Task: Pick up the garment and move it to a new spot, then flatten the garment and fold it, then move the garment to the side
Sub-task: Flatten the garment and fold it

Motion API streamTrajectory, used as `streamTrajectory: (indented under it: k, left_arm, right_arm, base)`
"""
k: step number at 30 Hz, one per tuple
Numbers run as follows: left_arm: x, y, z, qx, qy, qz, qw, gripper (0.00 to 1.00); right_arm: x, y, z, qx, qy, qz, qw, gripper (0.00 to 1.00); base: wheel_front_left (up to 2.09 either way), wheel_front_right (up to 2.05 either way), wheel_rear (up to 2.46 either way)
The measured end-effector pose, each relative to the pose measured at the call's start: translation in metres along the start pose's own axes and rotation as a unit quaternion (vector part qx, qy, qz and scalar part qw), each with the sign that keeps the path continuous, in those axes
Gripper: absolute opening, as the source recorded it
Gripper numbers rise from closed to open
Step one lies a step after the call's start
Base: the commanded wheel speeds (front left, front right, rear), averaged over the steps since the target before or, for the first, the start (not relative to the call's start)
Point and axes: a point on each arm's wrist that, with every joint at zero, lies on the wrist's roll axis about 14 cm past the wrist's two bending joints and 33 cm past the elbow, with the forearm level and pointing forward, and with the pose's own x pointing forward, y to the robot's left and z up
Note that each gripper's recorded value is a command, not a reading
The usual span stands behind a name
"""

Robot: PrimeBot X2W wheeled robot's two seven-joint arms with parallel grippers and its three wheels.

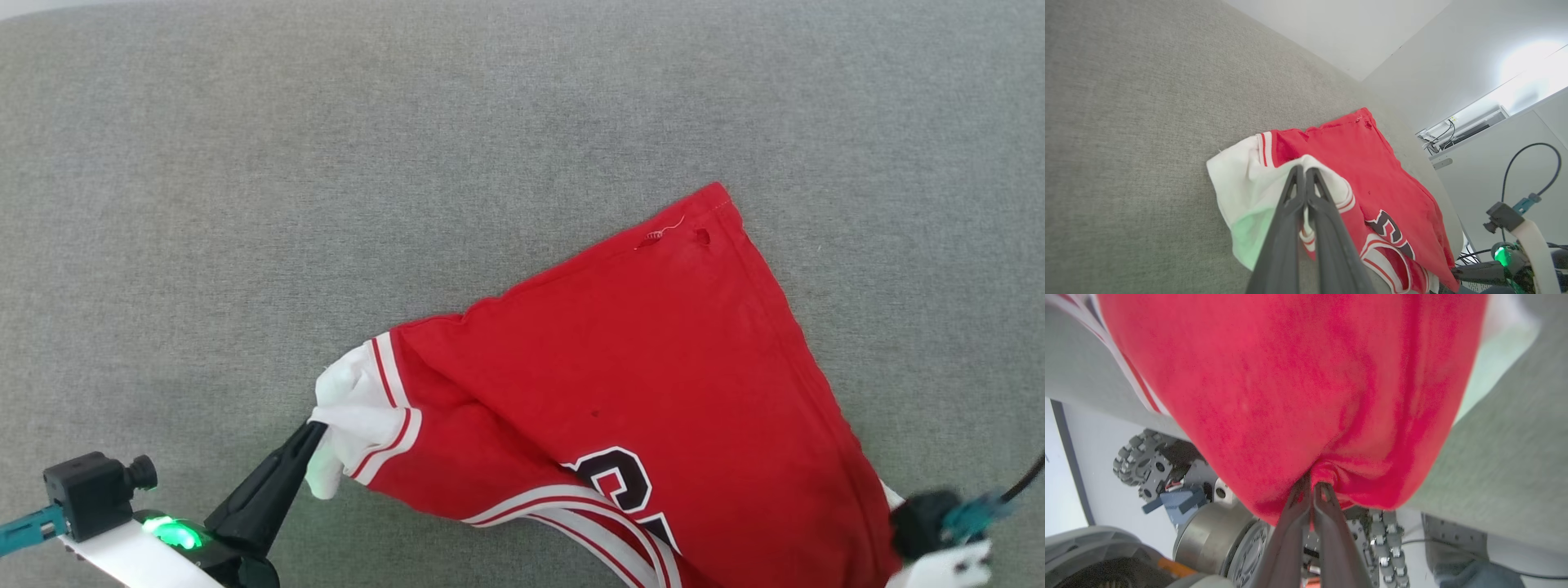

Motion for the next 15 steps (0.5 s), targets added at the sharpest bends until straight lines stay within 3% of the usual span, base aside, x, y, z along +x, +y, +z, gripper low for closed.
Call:
streamTrajectory:
  k: [1, 2, 3, 8, 15]
  left_arm:
    - [0.000, 0.000, -0.001, 0.000, 0.002, 0.000, 1.000, 0.00]
    - [-0.001, 0.000, -0.002, 0.001, 0.002, 0.000, 1.000, 0.00]
    - [-0.001, 0.000, -0.002, 0.003, 0.002, 0.000, 1.000, 0.00]
    - [-0.005, -0.006, -0.003, -0.001, -0.002, -0.004, 1.000, 0.00]
    - [-0.007, -0.009, 0.000, -0.011, -0.016, -0.001, 1.000, 0.00]
  right_arm:
    - [-0.001, 0.001, 0.010, -0.010, -0.024, -0.001, 1.000, 0.62]
    - [-0.004, 0.002, 0.022, -0.016, -0.050, -0.002, 0.999, 0.95]
    - [-0.008, 0.002, 0.032, -0.023, -0.070, -0.004, 0.997, 1.00]
    - [-0.045, -0.004, 0.086, -0.052, -0.179, -0.023, 0.982, 1.00]
    - [-0.089, -0.022, 0.177, -0.105, -0.306, -0.084, 0.942, 1.00]
  base:
    - [0.00, 0.00, 0.00]
    - [0.00, 0.00, 0.00]
    - [0.00, 0.00, 0.00]
    - [0.00, 0.00, 0.00]
    - [0.00, 0.00, 0.00]
